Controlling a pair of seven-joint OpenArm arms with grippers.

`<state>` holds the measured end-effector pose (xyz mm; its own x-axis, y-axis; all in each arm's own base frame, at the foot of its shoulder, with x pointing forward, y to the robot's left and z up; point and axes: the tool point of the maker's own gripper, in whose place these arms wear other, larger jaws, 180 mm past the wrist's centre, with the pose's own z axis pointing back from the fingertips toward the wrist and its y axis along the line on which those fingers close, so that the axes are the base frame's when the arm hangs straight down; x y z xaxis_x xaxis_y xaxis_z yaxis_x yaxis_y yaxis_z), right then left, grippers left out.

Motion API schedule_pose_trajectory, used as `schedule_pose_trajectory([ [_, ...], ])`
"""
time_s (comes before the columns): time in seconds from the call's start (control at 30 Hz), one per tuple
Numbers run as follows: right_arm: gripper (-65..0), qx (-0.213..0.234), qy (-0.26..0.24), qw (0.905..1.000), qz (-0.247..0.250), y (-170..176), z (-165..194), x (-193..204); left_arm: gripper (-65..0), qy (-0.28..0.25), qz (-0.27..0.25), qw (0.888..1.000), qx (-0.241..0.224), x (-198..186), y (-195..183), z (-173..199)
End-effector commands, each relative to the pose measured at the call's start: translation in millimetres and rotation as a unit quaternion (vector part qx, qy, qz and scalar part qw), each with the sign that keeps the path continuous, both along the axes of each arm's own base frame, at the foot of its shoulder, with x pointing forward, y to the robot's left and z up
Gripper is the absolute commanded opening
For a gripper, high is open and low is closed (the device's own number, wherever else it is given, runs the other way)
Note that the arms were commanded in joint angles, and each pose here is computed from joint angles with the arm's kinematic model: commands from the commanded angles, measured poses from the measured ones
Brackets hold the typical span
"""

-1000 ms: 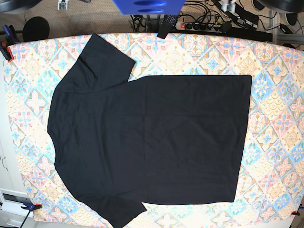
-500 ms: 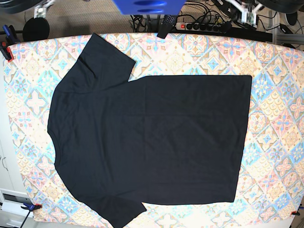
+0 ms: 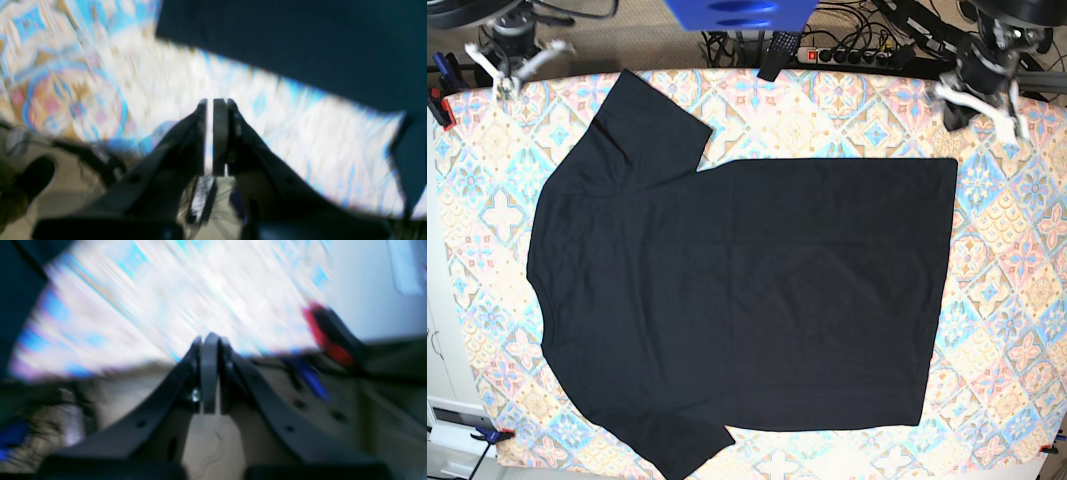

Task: Fold the T-shirt properly
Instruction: 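Move both grippers down to the shirt's shoulder corners and grasp them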

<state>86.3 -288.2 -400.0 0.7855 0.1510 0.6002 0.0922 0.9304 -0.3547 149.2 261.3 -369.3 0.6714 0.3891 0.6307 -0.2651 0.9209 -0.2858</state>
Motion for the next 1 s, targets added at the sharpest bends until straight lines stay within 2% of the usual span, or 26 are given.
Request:
schedule_pose_trajectory([
  [0.0,-65.0,-0.014,0.003,0.9999,-0.009,-7,5,-4,-63.3,-0.024,0.005,1.0,-0.002,11,4,11],
  [0.13,-65.0,-0.003,-0.006,0.9997,-0.022,-2,3,3,-62.0,-0.035,0.044,0.998,-0.035,26,14,8],
  [0.33,-65.0,0.007,-0.012,0.9997,-0.022,6,1,8,-41.2,-0.007,0.095,0.989,-0.111,34,24,-30],
  [0.4,-65.0,0.007,-0.014,0.9996,-0.022,6,2,9,-37.2,-0.001,0.111,0.986,-0.125,37,28,-41],
  [0.6,-65.0,0.011,-0.007,0.9997,-0.022,9,-1,8,-36.9,0.012,0.141,0.978,-0.151,47,35,-65],
  [0.97,-65.0,0.011,-0.009,0.9996,-0.022,9,-1,9,-36.9,0.028,0.178,0.961,-0.209,63,18,-99],
])
